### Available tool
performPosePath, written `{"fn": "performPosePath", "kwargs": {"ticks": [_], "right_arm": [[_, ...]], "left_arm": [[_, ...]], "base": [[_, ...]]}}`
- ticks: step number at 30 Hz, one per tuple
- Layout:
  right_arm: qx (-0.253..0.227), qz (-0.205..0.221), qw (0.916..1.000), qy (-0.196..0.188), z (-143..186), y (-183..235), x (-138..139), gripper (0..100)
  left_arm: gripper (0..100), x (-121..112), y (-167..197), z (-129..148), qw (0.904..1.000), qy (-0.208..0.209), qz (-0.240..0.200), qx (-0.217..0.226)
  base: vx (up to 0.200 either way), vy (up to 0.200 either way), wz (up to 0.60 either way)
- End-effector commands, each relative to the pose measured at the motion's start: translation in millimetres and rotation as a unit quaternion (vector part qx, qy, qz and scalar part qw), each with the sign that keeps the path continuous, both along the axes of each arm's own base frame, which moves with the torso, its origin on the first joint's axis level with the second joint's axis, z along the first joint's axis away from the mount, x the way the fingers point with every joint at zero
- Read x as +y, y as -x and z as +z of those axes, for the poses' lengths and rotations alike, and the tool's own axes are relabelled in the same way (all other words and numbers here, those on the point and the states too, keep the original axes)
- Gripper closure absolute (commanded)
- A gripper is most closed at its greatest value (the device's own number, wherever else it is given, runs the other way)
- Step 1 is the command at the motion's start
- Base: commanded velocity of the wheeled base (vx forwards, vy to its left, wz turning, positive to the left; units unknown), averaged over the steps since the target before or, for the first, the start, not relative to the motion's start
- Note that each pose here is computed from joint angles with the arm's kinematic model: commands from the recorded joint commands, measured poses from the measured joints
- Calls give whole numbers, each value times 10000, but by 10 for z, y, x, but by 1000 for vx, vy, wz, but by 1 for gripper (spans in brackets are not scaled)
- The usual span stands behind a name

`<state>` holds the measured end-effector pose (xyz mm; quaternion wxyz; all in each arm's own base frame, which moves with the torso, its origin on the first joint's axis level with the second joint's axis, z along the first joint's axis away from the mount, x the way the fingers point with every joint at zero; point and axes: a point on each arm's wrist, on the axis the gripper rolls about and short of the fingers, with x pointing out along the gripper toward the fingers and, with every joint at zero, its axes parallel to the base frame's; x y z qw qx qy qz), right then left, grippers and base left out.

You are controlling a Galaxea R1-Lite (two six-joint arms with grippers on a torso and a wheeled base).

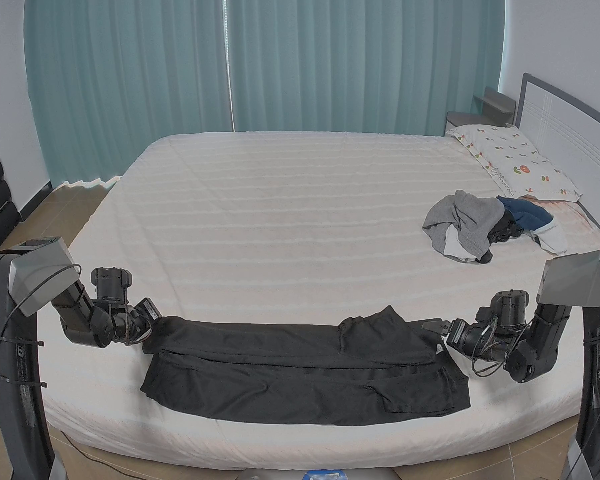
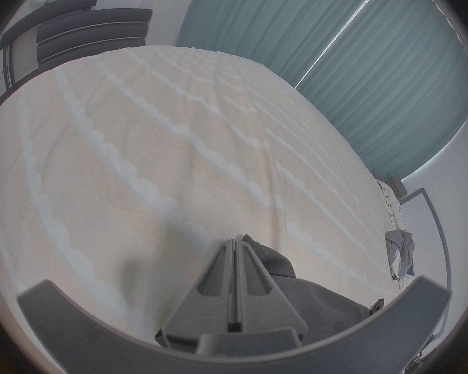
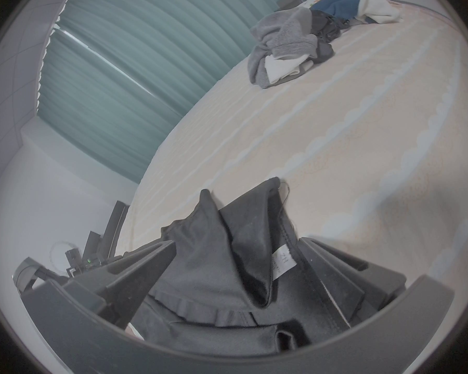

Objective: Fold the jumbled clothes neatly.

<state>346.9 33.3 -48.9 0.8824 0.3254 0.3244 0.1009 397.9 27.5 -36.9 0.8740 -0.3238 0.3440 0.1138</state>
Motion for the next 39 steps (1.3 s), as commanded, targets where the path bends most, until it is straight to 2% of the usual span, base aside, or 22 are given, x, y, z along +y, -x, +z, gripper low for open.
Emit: {"fn": "performPosePath", "kwargs": {"ticks": [1,11,24,25,39], "right_arm": [[-45,173,9998,52,45,100,44,0],[90,390,9991,128,-105,93,145,0],[35,628,9976,305,-172,74,222,0],[36,636,9975,317,-173,75,222,100],[114,515,9976,452,-145,194,72,100]], "left_arm": [[100,0,8,-1,10000,1,-1,8],[100,0,8,-7,10000,2,-1,16],[100,2,-6,4,9999,-18,0,-99],[100,2,-6,4,9999,-18,0,-99],[100,2,-6,10,9999,-13,5,-106]], "base": [[0,0,0],[0,0,0],[0,0,0],[0,0,0],[0,0,0]]}}
